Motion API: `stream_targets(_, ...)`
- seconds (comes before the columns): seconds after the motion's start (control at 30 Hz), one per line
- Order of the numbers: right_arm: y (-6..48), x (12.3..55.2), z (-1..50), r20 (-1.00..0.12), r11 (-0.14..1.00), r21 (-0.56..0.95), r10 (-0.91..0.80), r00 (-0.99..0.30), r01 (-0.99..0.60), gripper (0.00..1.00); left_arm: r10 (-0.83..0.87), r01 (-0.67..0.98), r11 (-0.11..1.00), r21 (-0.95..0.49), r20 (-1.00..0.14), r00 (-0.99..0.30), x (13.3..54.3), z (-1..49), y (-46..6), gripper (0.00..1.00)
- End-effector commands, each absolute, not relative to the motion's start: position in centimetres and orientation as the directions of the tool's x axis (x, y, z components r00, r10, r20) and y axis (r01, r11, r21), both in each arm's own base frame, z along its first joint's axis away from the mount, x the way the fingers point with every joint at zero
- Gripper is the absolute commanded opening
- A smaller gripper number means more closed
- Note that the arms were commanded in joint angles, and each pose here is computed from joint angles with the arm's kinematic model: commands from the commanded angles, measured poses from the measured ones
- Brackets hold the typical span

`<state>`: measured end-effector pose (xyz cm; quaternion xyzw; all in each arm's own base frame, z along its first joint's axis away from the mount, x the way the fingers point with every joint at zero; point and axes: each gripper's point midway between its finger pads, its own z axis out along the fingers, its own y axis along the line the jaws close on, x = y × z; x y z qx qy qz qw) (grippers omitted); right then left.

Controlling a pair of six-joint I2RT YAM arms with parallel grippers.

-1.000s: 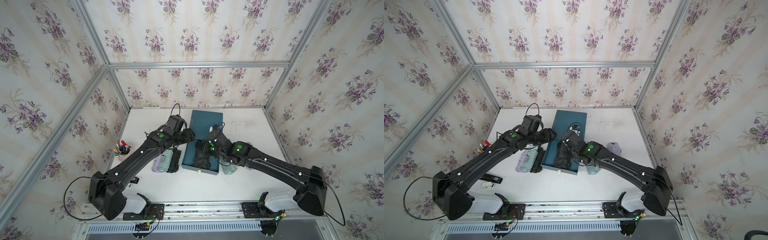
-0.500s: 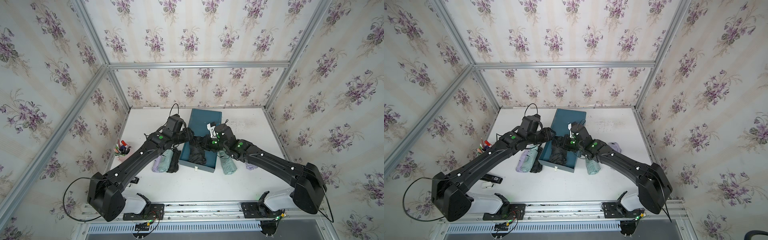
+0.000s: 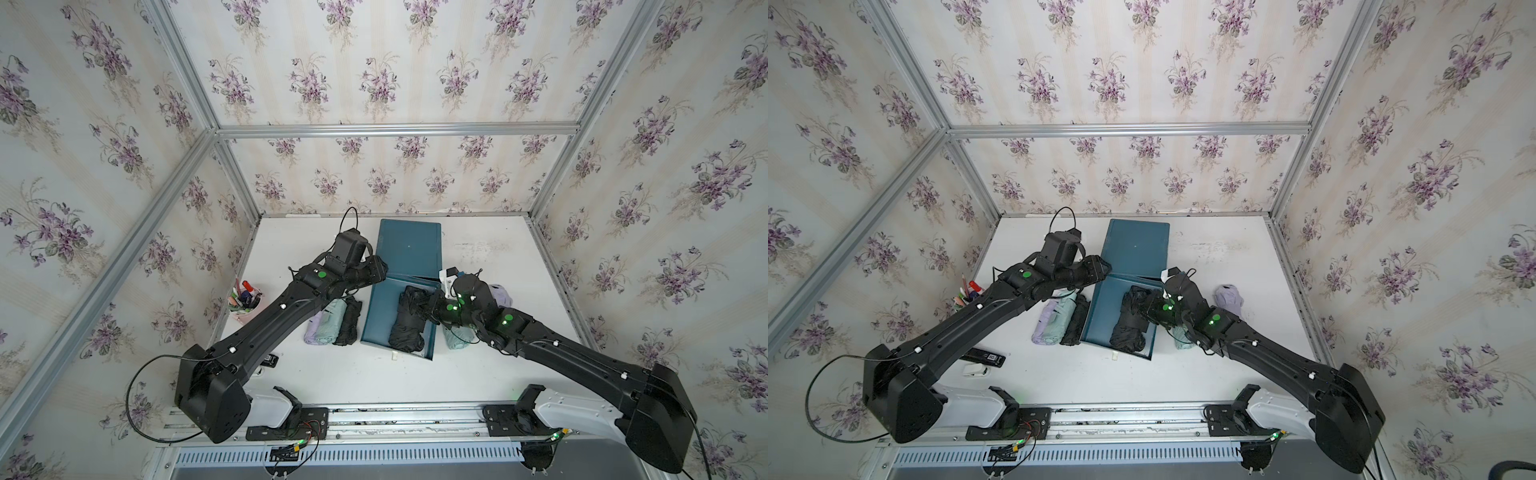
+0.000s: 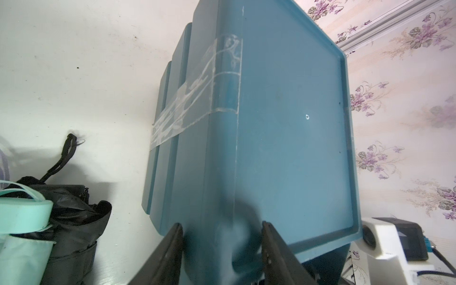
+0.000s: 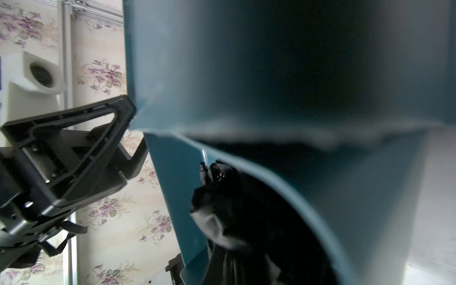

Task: Place the umbrella in the drawer by color
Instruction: Place the umbrella in the drawer.

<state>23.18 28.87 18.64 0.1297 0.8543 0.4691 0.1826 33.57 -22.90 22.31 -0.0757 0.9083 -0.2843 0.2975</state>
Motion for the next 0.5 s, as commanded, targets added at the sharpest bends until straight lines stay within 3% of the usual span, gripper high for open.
stream_targets(0.0, 28.4, 23.5, 17.9, -0.132, 0.523, 0.843, 0.431, -0.892, 0.127, 0.00, -0.262, 0.002, 0.854, -0.520, -0.434, -0.862, 32.2, 20.0, -22.5, 0.50)
stream_targets(0.2, 29.1, 27.2, 19.7, -0.267, 0.651, 0.758, 0.359, -0.894, 0.035, 0.00, -0.259, 0.003, 0.852, -0.524, -0.426, -0.867, 32.2, 19.8, -22.7, 0.49)
stream_targets(0.33, 30.9, 28.9, 19.2, -0.279, 0.719, 0.695, 0.280, -0.918, 0.008, 0.00, -0.257, 0.003, 0.852, -0.523, -0.422, -0.869, 32.1, 19.8, -22.7, 0.49)
stream_targets(0.4, 31.3, 29.5, 18.9, -0.285, 0.735, 0.678, 0.267, -0.920, 0.003, 0.09, -0.256, 0.003, 0.851, -0.525, -0.420, -0.871, 32.0, 19.7, -22.7, 0.48)
stream_targets(0.47, 31.2, 29.9, 18.4, -0.289, 0.763, 0.646, 0.255, -0.923, 0.009, 0.29, -0.257, 0.001, 0.850, -0.528, -0.417, -0.872, 32.0, 19.8, -22.7, 0.48)
